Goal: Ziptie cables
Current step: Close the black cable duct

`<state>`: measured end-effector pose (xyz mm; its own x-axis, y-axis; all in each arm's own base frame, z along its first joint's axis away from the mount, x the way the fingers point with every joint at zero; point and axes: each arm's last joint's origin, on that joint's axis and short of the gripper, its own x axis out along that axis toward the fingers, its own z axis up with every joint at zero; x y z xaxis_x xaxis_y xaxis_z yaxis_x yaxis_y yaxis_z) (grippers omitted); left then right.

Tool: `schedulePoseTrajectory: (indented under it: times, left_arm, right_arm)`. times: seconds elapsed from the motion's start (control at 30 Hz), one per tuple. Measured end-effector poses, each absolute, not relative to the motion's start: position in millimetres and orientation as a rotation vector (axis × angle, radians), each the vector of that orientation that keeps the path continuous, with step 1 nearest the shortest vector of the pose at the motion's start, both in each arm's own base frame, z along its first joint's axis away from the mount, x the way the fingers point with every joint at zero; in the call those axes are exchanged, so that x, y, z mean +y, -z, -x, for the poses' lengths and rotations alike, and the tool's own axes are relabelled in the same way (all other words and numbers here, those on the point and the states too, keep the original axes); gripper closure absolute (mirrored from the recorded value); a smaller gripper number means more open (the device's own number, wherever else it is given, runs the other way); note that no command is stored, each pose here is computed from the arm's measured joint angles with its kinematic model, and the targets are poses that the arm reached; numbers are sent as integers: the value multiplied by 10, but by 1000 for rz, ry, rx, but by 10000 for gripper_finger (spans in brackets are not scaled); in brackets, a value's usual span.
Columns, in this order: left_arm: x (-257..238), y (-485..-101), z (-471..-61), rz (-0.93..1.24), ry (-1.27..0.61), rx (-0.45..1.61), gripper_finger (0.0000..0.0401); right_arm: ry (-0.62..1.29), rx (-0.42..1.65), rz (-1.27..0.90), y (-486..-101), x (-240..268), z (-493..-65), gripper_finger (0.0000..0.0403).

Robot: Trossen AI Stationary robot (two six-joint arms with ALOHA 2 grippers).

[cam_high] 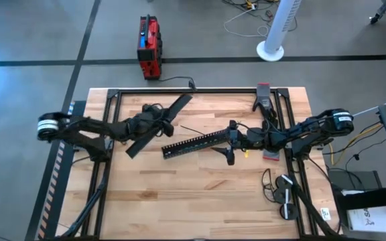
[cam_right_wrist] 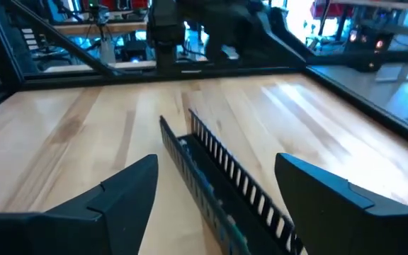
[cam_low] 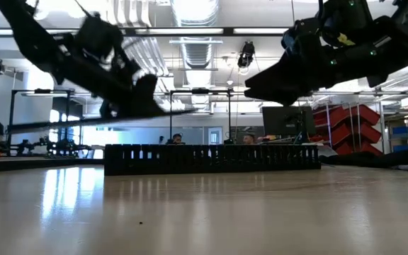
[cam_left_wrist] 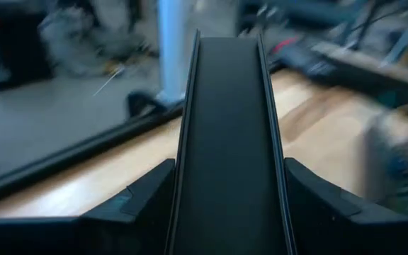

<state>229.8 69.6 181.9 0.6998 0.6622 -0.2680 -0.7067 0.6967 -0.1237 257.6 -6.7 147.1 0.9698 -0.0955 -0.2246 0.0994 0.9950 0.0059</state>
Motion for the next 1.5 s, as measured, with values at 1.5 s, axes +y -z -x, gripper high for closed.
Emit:
schedulePoseTrajectory:
  times: [1.5]
  left_arm:
    - [-558,-2963,-3352,-66,-43,-431,196]
  right_arm:
    - [-206,-508,88,-2687,234,-3007,64]
